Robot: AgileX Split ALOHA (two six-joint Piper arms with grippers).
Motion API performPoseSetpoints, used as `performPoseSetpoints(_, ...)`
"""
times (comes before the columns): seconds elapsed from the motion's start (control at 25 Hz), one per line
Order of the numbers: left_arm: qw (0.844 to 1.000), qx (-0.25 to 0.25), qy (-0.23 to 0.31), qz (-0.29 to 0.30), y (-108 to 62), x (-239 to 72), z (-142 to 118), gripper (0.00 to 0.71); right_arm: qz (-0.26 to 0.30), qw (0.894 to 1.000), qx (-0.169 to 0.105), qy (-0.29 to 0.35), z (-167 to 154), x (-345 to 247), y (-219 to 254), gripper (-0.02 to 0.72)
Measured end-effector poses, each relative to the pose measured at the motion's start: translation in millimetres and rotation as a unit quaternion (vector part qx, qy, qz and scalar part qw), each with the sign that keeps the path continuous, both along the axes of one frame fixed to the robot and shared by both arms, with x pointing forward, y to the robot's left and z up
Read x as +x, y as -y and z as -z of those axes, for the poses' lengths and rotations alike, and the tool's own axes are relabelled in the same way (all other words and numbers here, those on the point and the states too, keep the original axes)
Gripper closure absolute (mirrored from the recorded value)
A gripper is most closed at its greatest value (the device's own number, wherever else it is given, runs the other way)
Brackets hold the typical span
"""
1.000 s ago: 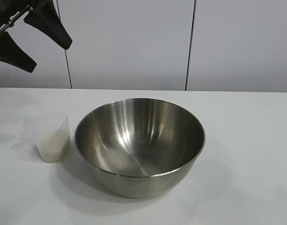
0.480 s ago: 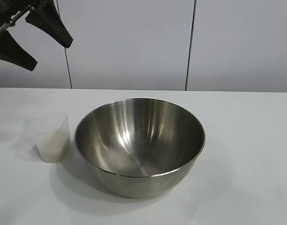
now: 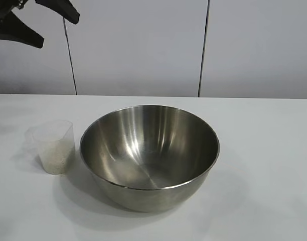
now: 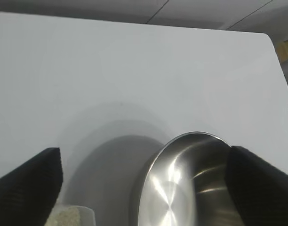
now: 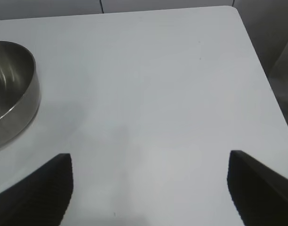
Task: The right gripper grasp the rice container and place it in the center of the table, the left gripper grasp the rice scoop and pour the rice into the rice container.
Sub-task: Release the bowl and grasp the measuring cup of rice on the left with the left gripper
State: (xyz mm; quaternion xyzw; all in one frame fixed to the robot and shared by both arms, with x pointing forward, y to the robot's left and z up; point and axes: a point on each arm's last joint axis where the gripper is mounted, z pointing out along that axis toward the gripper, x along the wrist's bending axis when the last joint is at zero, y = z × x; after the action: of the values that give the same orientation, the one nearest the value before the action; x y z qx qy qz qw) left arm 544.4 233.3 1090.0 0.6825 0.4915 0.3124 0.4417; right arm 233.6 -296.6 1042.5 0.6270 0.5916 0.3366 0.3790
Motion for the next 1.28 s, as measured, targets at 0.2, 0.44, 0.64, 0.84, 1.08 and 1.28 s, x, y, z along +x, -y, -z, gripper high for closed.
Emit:
performPoseSetpoints(0.2, 0.989, 0.101, 0.047, -0.096, -8.6, -49.5, 68.5, 0.112, 0.0, 1.0, 0.0, 0.0, 0.0, 0.0, 0.0, 0.093)
performPoseSetpoints(0.44, 0.979, 0.122, -0.012, -0.165, -26.0, -76.0, 130.5, 0.119, 0.0, 1.0, 0.001, 0.001, -0.1, 0.0, 0.0, 0.093)
performPoseSetpoints(0.64, 0.98, 0.061, 0.02, -0.189, -28.9, -83.3, 151.1, 0.127, 0.0, 1.0, 0.001, 0.001, -0.2, 0.1, 0.0, 0.093)
performPoseSetpoints(0.84, 0.991, 0.002, 0.098, -0.085, -16.0, -87.5, 167.7, 0.179, 0.0, 1.0, 0.001, 0.001, -0.2, 0.1, -0.1, 0.093)
performPoseSetpoints(1.08, 0.998, 0.002, -0.006, -0.069, -23.1, -91.4, 220.2, 0.194, 0.0, 1.0, 0.001, 0.001, -0.2, 0.1, -0.1, 0.093)
performPoseSetpoints(1.28, 0.997, 0.045, -0.043, -0.045, -23.2, -91.9, 243.4, 0.204, 0.0, 1.0, 0.001, 0.001, -0.2, 0.1, -0.1, 0.093)
